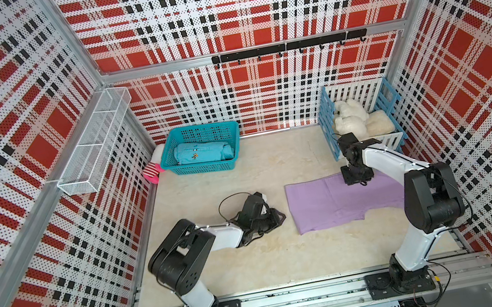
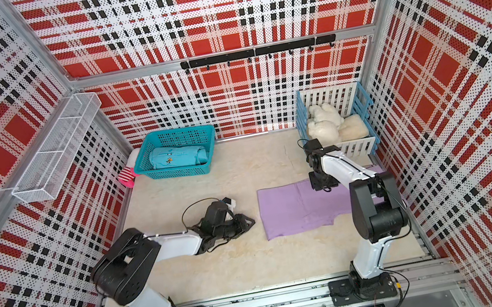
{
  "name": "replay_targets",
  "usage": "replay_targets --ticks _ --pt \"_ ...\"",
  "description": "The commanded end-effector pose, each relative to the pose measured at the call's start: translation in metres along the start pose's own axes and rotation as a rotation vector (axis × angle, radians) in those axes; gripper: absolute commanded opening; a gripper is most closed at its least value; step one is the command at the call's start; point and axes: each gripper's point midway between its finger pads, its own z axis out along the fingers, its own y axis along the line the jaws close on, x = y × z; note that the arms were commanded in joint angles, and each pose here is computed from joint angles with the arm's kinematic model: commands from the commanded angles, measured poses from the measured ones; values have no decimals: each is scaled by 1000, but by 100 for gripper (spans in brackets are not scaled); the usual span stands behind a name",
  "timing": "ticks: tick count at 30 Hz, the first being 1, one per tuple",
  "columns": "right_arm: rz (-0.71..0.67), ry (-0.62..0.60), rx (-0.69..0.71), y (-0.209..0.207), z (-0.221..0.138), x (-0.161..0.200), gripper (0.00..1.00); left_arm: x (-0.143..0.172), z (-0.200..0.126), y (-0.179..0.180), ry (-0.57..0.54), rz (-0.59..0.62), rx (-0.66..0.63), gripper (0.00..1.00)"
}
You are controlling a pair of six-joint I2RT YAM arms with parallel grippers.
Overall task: Roll up the long pants
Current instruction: Adjust the long pant at the center of the board.
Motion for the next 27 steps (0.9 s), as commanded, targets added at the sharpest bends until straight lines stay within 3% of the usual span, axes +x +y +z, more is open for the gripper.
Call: replay_targets --ticks 1,6,11,16,19,22,27 --pt "134 -96 9 -36 -32 -19 41 -27 -19 -23 -108 87 -20 38" --pt "220 -66 40 -79 -26 -27 40 -85 -27 -119 -201 221 158 36" --pt "255 35 144 -109 2 -7 37 -88 41 -161 -35 268 263 24" --pt "238 112 139 -101 37 6 34 -54 107 -139 112 254 232 19" --pt "222 146 126 -95 55 6 32 -25 128 -110 190 233 187 17" --pt "189 183 112 -88 69 6 31 0 125 -85 247 213 155 17" --pt "101 214 90 -68 85 3 30 24 88 -47 226 189 77 15"
